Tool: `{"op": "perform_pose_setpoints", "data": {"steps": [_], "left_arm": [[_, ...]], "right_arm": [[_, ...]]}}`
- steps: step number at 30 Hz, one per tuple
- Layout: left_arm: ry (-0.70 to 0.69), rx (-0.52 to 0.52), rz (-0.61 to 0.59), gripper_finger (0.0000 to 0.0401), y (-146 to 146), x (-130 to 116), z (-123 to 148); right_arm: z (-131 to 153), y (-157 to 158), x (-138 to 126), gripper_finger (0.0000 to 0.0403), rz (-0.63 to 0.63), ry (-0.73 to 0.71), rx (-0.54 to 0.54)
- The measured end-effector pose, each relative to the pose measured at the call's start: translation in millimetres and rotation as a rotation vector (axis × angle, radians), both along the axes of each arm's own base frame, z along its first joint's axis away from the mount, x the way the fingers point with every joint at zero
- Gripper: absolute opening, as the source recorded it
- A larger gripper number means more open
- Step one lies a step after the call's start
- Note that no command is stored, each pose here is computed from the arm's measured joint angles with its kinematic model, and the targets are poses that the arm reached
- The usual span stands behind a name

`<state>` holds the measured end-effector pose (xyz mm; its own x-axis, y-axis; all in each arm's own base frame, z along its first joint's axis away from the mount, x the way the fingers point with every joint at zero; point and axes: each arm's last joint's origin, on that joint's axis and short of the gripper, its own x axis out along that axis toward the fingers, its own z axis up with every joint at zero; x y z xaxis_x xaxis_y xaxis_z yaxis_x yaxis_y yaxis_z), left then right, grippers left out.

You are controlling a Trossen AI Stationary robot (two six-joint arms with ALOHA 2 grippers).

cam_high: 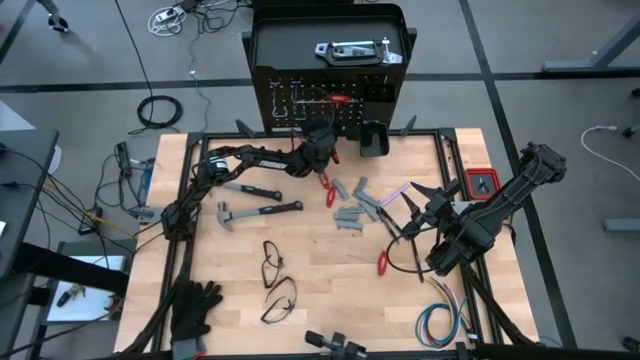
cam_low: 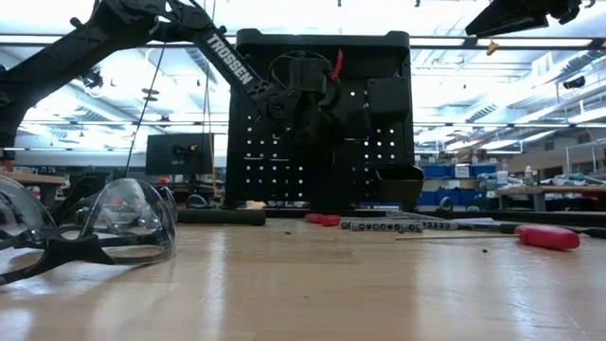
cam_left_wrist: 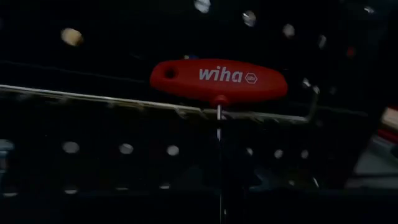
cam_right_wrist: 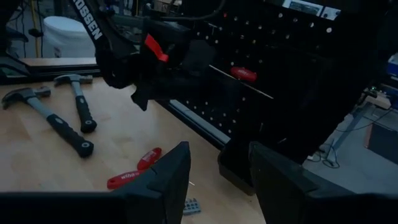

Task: Hang tools onto peg board
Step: Hang the center T-shaped metric hex key on the pegboard, then hang the middle right T-shaped metric hex key on the pegboard

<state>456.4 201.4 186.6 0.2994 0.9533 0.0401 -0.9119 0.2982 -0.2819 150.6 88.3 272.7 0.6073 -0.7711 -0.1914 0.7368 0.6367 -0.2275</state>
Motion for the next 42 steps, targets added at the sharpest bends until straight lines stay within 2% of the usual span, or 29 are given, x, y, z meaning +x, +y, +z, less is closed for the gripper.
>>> {"op": "perform_pose_setpoints", "data": {"steps": [7, 15, 19, 25, 32, 37, 42], "left_arm": [[-0.013, -0.001, -0.031, 0.0000, 6.5, -1.9, 0.4], [-0.059, -0.076, -0.085, 0.0005, 15.2, -4.1, -6.5], [-0.051, -0.080, -0.094, 0.0033, 15.7, -4.2, -7.2], [-0.033, -0.087, -0.127, 0.0102, 14.2, -2.8, -8.6], [0.053, -0.126, -0.157, 0.0172, 0.3, 2.9, -16.5], [0.138, -0.156, -0.197, 0.0196, -20.9, 10.2, -23.7], [0.327, -0.187, -0.305, 0.0199, -52.4, 15.1, -21.6]], "right_arm": [[-0.1, 0.2, 0.1, 0.0170, 0.001, 0.001, 0.001], [-0.2, 0.4, 0.3, 0.0170, 0.001, -0.001, 0.003], [-0.1, 0.4, 0.3, 0.0170, 0.001, -0.002, 0.002], [-0.2, 0.4, 0.3, 0.0170, 0.001, 0.000, 0.003], [-0.6, 2.4, -1.1, 0.0170, 0.012, 0.009, 0.014], [-0.9, 5.1, -3.1, 0.0170, 0.029, 0.018, 0.026], [-1.4, 6.2, -4.2, 0.0170, 0.033, 0.033, 0.046]]}}
